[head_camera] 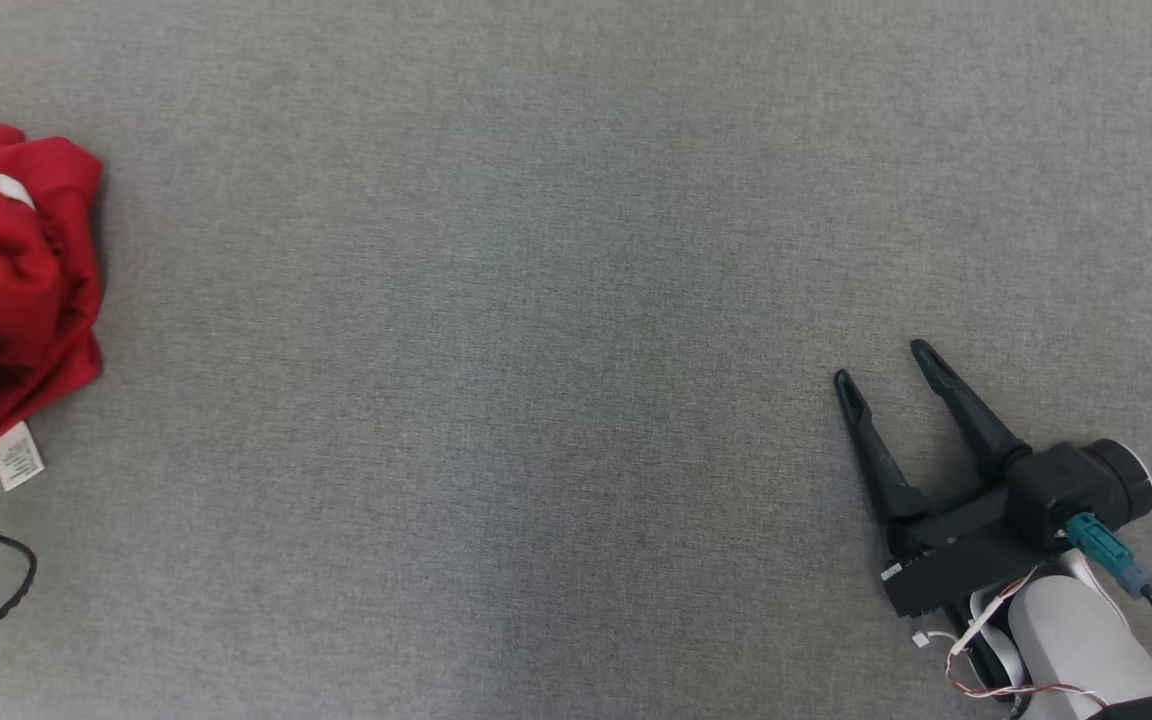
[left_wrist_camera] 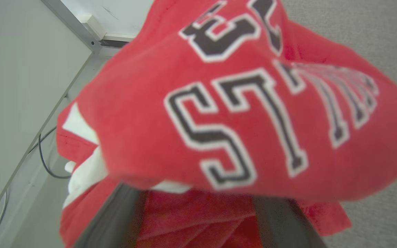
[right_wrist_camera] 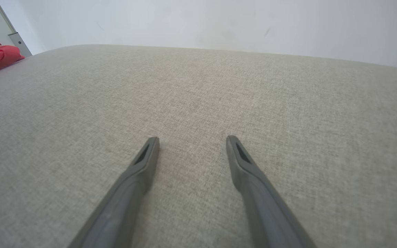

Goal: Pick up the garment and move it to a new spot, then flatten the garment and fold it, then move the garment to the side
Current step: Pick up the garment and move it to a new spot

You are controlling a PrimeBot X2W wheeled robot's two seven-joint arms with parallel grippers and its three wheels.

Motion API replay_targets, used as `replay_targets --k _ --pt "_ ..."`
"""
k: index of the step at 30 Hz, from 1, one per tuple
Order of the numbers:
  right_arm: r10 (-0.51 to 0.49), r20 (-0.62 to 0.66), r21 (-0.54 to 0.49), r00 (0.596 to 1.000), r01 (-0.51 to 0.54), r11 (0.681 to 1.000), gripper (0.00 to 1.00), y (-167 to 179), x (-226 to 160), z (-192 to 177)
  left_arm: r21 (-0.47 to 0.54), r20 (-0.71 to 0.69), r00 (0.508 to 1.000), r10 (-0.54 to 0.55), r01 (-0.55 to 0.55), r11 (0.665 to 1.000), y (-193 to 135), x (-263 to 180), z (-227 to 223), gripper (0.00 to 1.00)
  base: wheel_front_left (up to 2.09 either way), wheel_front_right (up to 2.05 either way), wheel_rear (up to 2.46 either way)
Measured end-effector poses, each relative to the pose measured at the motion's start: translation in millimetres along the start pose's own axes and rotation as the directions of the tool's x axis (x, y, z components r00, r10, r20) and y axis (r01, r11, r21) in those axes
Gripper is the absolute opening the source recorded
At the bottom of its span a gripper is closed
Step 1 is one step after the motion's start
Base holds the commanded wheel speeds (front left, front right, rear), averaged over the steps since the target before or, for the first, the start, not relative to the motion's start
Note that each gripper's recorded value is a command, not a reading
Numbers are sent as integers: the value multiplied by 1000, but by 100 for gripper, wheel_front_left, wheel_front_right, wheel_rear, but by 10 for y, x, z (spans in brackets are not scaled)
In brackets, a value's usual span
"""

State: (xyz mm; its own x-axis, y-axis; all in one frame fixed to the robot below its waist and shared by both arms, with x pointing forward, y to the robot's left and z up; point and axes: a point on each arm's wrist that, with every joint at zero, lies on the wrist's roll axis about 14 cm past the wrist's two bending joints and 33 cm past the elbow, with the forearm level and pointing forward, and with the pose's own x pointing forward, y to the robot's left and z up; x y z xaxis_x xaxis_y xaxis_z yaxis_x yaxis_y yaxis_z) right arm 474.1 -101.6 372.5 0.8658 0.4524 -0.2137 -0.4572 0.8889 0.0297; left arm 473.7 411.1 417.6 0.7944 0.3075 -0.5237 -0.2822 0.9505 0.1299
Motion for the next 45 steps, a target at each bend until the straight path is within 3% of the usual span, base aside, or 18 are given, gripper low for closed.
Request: replay_targets --k 1,2,4,5,10,22,27,32,38,42,45 --pt "-4 -1 3 1000 4 1000 100 -17 -4 -10 -10 -15 1000 0 0 1000 -20 23 -52 90 0 0 0" --pt "-9 -2 4 1000 9 1000 100 -35 -7 -19 -15 -20 1000 0 0 1000 -34 44 -74 90 0 0 0" --pt "-13 -4 7 1000 13 1000 100 -53 -9 -31 -6 -17 1000 -1 1 1000 -52 77 -67 25 0 0 0" --pt "-14 -4 7 1000 14 1000 100 -56 -6 -34 -2 -22 1000 1 -1 1000 -52 84 -80 0 0 0 0" --pt "-5 1 8 1000 5 1000 100 -26 21 -18 15 27 1000 12 -13 1000 -8 76 39 0 0 0 0" --pt "-37 -3 35 999 37 999 100 48 -78 68 111 279 960 10 -43 993 173 -179 895 0 0 0 0" --pt "-48 -8 63 999 48 997 100 146 -199 101 167 388 919 -63 -3 986 -27 -354 1362 0 0 0 0" --pt "-67 7 83 998 66 994 100 216 -328 189 203 486 858 -168 76 976 -414 -571 1808 0 0 0 0" --pt "-128 42 109 991 123 986 100 148 -495 334 225 533 781 -326 240 944 -1182 -735 2018 0 0 0 0" --pt "-183 50 123 982 176 977 100 41 -659 363 226 533 723 -439 378 898 -1803 -830 1981 0 0 0 0" --pt "-225 53 129 973 216 968 100 -47 -789 376 223 519 671 -529 491 842 -2319 -935 1881 0 0 0 0"
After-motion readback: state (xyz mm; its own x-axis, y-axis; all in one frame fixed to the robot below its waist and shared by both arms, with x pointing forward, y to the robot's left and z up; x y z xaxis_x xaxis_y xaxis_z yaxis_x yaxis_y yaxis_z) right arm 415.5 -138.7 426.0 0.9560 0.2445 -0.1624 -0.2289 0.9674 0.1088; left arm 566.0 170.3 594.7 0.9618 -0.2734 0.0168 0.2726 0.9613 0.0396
